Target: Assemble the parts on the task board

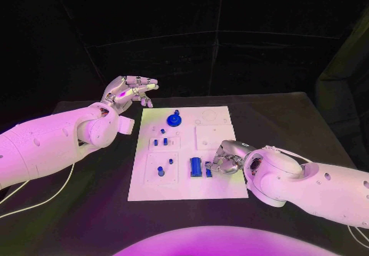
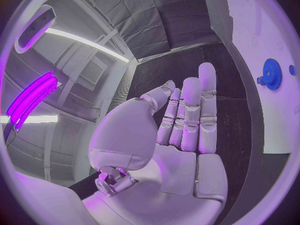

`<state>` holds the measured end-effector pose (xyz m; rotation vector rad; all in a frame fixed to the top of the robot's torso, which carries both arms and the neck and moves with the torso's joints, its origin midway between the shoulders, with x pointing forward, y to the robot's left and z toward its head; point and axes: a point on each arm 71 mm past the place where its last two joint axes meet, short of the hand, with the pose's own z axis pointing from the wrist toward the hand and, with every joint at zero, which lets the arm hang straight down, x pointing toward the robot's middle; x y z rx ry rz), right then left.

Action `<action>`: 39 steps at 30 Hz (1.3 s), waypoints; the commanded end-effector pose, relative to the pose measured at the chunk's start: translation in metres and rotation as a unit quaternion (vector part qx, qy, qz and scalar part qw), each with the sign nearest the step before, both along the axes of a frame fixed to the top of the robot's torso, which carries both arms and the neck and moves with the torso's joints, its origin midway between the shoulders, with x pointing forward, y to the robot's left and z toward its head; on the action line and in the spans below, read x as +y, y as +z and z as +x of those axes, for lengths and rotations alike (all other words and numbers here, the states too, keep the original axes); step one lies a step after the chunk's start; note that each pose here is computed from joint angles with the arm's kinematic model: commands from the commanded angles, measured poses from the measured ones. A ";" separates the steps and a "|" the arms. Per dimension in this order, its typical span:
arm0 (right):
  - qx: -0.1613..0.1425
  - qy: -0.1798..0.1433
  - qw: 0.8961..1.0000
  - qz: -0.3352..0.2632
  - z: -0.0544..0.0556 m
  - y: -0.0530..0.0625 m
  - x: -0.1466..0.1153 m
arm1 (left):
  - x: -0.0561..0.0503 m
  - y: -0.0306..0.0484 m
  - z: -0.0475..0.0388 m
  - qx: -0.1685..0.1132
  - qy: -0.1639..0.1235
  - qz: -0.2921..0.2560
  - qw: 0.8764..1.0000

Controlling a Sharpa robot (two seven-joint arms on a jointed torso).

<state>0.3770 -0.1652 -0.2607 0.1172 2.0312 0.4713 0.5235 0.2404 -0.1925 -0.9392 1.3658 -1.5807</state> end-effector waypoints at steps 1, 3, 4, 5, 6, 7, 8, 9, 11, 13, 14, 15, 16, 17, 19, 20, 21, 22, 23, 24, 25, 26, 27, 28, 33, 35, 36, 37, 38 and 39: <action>-0.012 0.012 1.000 0.011 -0.001 0.003 -0.002 | -0.001 0.0013 0.0000 0.000 -0.006 -0.005 1.000; -0.010 0.016 1.000 0.012 -0.002 0.004 -0.004 | -0.001 0.0013 0.0000 0.000 -0.006 -0.004 1.000; -0.007 0.020 1.000 0.012 -0.003 0.004 -0.005 | -0.001 0.0013 0.0001 0.000 -0.005 -0.004 1.000; -0.004 0.024 1.000 0.012 -0.004 0.004 -0.006 | 0.000 0.0012 0.0001 0.000 -0.005 -0.004 1.000; 0.001 0.030 0.999 0.012 -0.005 0.003 -0.007 | 0.000 0.0012 0.0002 0.000 -0.005 -0.004 1.000; 0.004 0.033 0.999 0.012 -0.005 0.003 -0.007 | 0.000 0.0012 0.0002 0.000 -0.005 -0.004 1.000; 0.006 0.035 0.999 0.011 -0.006 0.003 -0.006 | 0.000 0.0012 0.0002 0.000 -0.005 -0.004 1.000; 0.010 0.039 0.999 0.010 -0.006 0.003 -0.006 | 0.000 0.0011 0.0002 0.001 -0.005 -0.004 1.000; 0.014 0.043 0.999 0.009 -0.007 0.002 -0.005 | -0.001 0.0011 0.0003 0.001 -0.006 -0.004 1.000; 0.018 0.045 0.999 0.007 -0.007 0.001 -0.005 | -0.001 0.0010 0.0004 0.001 -0.006 -0.004 1.000; 0.019 0.046 0.999 0.006 -0.007 0.001 -0.005 | -0.002 0.0010 0.0004 0.001 -0.006 -0.004 1.000; 0.021 0.046 0.999 0.005 -0.007 0.001 -0.005 | -0.002 0.0010 0.0004 0.001 -0.006 -0.004 1.000; 0.022 0.045 0.999 0.003 -0.006 0.000 -0.005 | -0.002 0.0009 0.0004 0.001 -0.006 -0.004 1.000; 0.024 0.045 0.999 0.000 -0.006 -0.001 -0.006 | -0.002 0.0009 0.0004 0.001 -0.006 -0.004 1.000; 0.027 0.043 0.999 -0.004 -0.005 -0.002 -0.006 | -0.002 0.0009 0.0004 0.001 -0.006 -0.004 1.000; 0.028 0.042 0.999 -0.006 -0.004 -0.003 -0.006 | -0.002 0.0009 0.0004 0.001 -0.006 -0.004 1.000; 0.028 0.041 0.999 -0.008 -0.004 -0.003 -0.006 | -0.002 0.0009 0.0004 0.001 -0.007 -0.004 1.000; 0.029 0.041 0.999 -0.010 -0.003 -0.004 -0.006 | -0.002 0.0009 0.0004 0.001 -0.007 -0.004 1.000; 0.029 0.040 0.999 -0.012 -0.002 -0.004 -0.006 | -0.002 0.0009 0.0004 0.001 -0.007 -0.004 1.000; 0.029 0.039 0.999 -0.014 -0.002 -0.005 -0.006 | -0.002 0.0009 0.0004 0.001 -0.007 -0.004 1.000; 0.029 0.038 0.999 -0.016 -0.001 -0.005 -0.006 | -0.002 0.0009 0.0004 0.001 -0.007 -0.004 1.000; 0.028 0.037 0.999 -0.018 0.000 -0.006 -0.006 | -0.002 0.0009 0.0004 0.001 -0.007 -0.004 1.000; 0.028 0.036 0.999 -0.020 0.000 -0.006 -0.006 | -0.002 0.0009 0.0004 0.001 -0.007 -0.004 1.000; 0.028 0.034 0.999 -0.021 0.001 -0.007 -0.006 | -0.002 0.0009 0.0004 0.001 -0.007 -0.004 1.000; 0.018 0.029 0.999 -0.019 0.002 -0.006 -0.006 | -0.002 0.0008 0.0005 0.001 -0.007 -0.004 1.000; 0.014 0.030 0.999 -0.013 0.002 -0.005 -0.005 | -0.002 0.0008 0.0005 0.001 -0.007 -0.004 1.000; 0.014 0.031 0.999 -0.011 0.001 -0.004 -0.005 | -0.002 0.0008 0.0005 0.001 -0.007 -0.004 1.000; 0.013 0.032 0.999 -0.006 0.001 -0.003 -0.005 | -0.002 0.0008 0.0005 0.001 -0.007 -0.004 1.000; 0.011 0.035 0.999 0.001 0.000 -0.002 -0.005 | -0.002 0.0008 0.0005 0.001 -0.007 -0.004 1.000; 0.011 0.040 0.999 0.011 -0.001 -0.001 -0.005 | -0.002 0.0007 0.0005 0.001 -0.007 -0.004 1.000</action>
